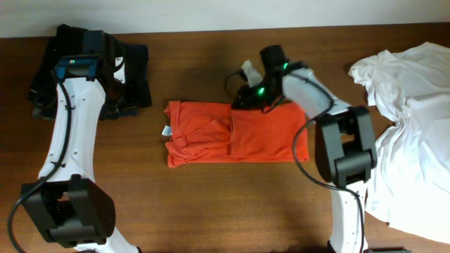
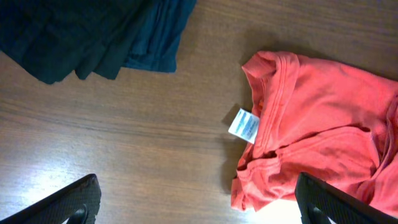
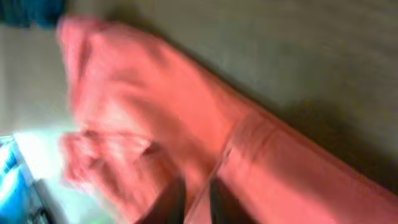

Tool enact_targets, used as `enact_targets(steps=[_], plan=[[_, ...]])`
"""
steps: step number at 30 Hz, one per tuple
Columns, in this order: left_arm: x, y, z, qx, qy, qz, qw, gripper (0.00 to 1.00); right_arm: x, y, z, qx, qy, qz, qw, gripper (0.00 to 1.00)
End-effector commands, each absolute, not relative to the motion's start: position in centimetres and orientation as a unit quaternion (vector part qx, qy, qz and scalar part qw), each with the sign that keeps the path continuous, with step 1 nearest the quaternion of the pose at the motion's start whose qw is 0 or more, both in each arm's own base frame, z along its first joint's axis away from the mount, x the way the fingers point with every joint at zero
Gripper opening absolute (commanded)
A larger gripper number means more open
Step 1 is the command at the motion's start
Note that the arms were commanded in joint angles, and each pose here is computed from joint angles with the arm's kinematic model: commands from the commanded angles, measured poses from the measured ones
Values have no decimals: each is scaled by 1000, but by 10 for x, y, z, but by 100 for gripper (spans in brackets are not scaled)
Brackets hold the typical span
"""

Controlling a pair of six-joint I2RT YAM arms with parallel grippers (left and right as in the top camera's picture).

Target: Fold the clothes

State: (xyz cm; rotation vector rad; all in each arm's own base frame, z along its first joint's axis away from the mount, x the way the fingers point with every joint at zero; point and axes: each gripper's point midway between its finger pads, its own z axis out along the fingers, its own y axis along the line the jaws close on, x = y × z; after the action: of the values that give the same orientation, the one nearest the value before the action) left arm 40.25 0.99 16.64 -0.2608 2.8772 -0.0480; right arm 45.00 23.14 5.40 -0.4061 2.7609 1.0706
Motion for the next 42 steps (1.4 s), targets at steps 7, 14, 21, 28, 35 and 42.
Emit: enact_targets(steps=[7,14,21,28,35,42], plan=[[417,8,168,-88,984,-27,153,99,438,-56,154,102,993,23,49,98],[423,-35,135,-50,990,-72,114,98,400,-169,153,230,973,0,33,98],[394,-70,27,-3,998,-59,-30,99,395,-180,153,244,969,-1,33,98],[373,-83,-13,34,995,-64,-62,99,395,-180,153,244,969,-1,33,98],[357,-90,-45,27,996,-63,-61,47,395,-180,153,244,969,-1,33,98],[366,-91,-46,29,997,-63,-42,34,395,-180,153,244,969,-1,33,98]])
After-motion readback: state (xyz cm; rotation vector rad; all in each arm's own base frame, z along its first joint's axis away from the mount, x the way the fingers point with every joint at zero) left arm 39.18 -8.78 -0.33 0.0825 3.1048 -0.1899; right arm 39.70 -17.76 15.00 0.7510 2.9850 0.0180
